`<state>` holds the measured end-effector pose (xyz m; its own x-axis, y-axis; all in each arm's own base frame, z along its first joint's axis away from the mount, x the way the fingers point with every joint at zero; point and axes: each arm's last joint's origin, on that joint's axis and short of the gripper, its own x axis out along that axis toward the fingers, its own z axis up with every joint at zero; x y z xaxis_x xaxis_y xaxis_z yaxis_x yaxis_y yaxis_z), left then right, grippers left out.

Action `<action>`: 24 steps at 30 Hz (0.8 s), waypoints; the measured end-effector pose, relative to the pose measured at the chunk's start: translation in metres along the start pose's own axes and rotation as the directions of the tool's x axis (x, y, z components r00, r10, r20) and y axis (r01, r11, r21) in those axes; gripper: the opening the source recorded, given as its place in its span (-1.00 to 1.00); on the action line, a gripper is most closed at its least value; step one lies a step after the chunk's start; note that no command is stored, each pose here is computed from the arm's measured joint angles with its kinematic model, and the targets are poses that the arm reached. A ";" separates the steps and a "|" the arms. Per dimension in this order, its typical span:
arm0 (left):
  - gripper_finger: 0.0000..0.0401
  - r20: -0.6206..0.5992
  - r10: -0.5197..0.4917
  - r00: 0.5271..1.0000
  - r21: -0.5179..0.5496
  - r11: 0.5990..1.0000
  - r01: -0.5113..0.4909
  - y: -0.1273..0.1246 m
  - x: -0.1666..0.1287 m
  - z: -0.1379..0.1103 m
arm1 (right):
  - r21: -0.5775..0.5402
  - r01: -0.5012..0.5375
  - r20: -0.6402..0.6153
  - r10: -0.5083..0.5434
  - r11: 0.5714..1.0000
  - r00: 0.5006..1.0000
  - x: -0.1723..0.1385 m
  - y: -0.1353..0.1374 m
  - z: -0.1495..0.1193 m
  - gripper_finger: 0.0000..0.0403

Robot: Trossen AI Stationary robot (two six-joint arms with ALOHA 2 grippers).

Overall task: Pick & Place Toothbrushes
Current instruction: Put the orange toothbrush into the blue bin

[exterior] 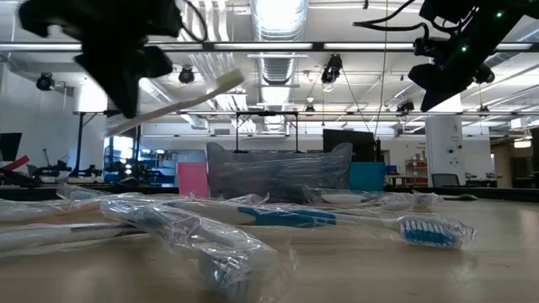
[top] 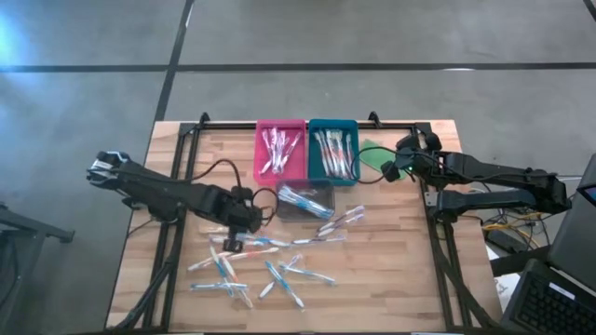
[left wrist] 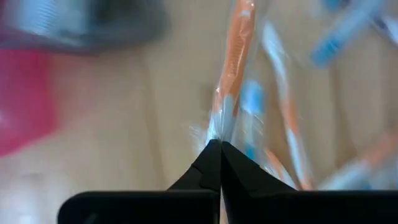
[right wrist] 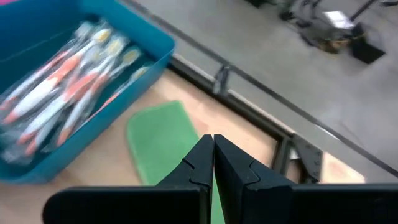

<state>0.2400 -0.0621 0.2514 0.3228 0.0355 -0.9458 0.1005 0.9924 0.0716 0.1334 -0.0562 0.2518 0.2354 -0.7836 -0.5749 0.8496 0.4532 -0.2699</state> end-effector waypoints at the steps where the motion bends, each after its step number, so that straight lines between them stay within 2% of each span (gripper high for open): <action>1: -0.99 0.026 0.039 0.999 -0.023 0.999 -0.038 0.001 -0.002 0.003 | -0.008 -0.019 -0.002 0.019 1.000 1.000 0.001 0.001 -0.001 -0.96; 4: -0.99 0.108 0.122 0.987 -0.045 0.992 -0.118 0.004 -0.005 0.011 | -0.036 -0.103 0.010 0.104 0.994 0.995 0.003 0.010 -0.005 -0.96; 7: -1.00 0.201 0.162 0.966 -0.069 0.986 -0.151 0.007 -0.006 0.021 | -0.096 -0.226 0.029 0.230 0.969 0.973 0.005 0.021 -0.010 -0.96; 10: -1.00 0.308 0.180 0.934 -0.102 0.983 -0.156 0.013 -0.007 0.032 | -0.168 -0.362 0.072 0.378 0.917 0.923 0.005 0.035 -0.014 -0.96; 13: -1.00 0.419 0.195 0.887 -0.115 0.980 -0.161 0.020 -0.008 0.043 | -0.232 -0.474 0.135 0.511 0.850 0.849 0.003 0.047 -0.016 -0.96; 18: -1.00 0.608 0.235 0.759 -0.131 0.972 -0.196 0.034 -0.010 0.060 | -0.289 -0.621 0.212 0.682 0.728 0.700 -0.006 0.060 -0.016 -0.96; 22: -1.00 0.744 0.270 0.611 -0.171 0.961 -0.217 0.045 -0.013 0.068 | -0.323 -0.731 0.202 0.798 0.601 0.568 -0.014 0.066 -0.015 -0.96; 24: -1.00 0.797 0.275 0.538 -0.186 0.959 -0.215 0.049 -0.012 0.069 | -0.335 -0.761 0.213 0.832 0.555 0.513 -0.017 0.068 -0.013 -0.96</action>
<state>0.3060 -0.0219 0.2881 0.9512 0.1981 -0.2365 -0.1481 0.9657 0.2133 0.1807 -0.0065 0.2337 0.9278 -0.1156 -0.3547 0.1343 0.9905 0.0285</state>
